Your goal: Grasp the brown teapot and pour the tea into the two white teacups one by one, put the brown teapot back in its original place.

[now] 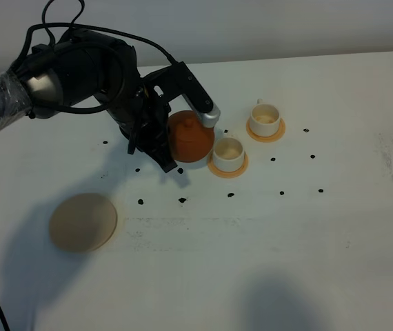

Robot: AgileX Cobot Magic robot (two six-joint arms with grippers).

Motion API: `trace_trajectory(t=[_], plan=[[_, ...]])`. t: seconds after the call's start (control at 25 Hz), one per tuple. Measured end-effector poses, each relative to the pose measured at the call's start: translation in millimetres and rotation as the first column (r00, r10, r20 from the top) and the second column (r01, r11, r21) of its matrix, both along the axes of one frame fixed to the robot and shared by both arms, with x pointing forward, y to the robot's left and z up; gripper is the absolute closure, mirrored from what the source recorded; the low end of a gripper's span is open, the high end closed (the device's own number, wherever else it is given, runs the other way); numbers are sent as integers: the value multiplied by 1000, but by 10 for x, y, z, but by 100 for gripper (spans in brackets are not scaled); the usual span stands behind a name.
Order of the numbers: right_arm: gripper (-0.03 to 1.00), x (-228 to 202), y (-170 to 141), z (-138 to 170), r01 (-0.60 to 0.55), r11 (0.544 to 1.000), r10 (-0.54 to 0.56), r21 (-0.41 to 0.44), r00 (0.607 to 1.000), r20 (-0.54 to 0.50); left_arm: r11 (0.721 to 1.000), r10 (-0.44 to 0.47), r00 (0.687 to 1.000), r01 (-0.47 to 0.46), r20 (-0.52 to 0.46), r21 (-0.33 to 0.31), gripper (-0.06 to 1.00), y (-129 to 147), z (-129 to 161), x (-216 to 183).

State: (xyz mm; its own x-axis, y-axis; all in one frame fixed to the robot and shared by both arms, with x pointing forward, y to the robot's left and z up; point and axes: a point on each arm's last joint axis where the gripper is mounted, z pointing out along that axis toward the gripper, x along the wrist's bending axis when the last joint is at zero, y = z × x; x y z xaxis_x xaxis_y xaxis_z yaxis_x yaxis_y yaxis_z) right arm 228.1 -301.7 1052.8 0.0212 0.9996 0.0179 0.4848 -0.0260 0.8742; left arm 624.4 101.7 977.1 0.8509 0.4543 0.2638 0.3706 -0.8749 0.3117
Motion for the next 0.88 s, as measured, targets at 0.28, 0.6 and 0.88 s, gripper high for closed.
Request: trace_trajectory(t=[0.28, 0.6, 0.88], plan=[[48, 0, 0, 0, 0, 1000, 0, 0, 1000, 0, 989, -127, 992, 127, -2, 77, 82, 22, -8, -15], [48, 0, 0, 0, 0, 1000, 0, 0, 1000, 0, 965, -214, 976, 206, 32, 163, 82, 73, 1, 23], [48, 0, 0, 0, 0, 1000, 0, 0, 1000, 0, 944, -281, 957, 260, 77, 204, 82, 70, -9, 76]])
